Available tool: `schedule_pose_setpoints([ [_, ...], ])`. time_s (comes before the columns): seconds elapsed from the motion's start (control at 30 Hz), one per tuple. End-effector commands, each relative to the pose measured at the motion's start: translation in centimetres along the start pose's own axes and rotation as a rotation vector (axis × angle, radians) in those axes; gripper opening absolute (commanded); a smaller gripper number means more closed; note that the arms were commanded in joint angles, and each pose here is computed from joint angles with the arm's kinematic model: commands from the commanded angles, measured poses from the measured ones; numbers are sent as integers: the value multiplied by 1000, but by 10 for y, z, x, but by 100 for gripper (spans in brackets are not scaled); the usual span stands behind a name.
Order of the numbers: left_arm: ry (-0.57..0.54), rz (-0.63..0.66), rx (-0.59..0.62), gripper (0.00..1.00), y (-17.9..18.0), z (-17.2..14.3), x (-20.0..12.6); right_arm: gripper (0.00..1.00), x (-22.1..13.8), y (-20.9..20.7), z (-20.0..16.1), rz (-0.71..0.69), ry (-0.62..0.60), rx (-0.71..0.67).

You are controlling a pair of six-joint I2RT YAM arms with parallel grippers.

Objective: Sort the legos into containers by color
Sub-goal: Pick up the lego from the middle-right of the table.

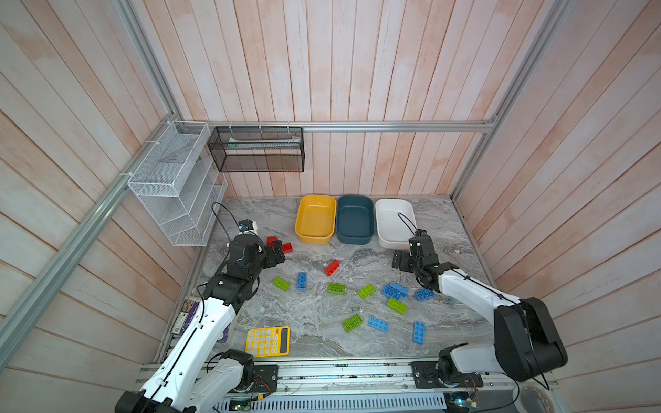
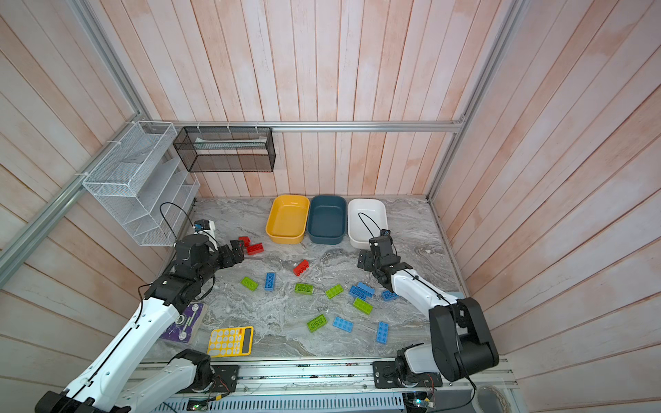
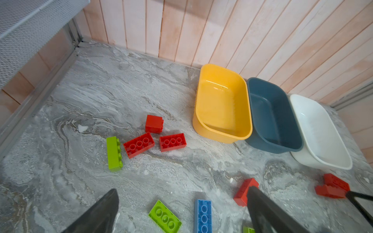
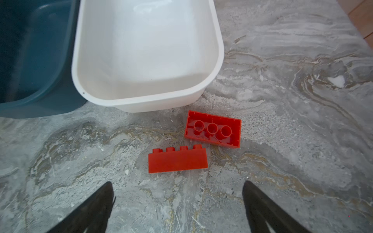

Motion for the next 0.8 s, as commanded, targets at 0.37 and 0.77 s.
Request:
schedule_pose_setpoints([
  [0.37,59,-73,11,100,-2,-16,-5,97,44,7,-2,-81,88,38],
  [0.77,65,-53,17,100,1,-19,-2,69,63,11,-4,-101,123,2],
])
Point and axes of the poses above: each gripper's point midway between its finger pads, its own x axis out along the fingers, its own y axis along the line the jaws close on, z = x × y, the point moved 6 cm from there along -x, back along the fingers, and after that the axes turned 12 degrees about -x, right-handed, at the moved point
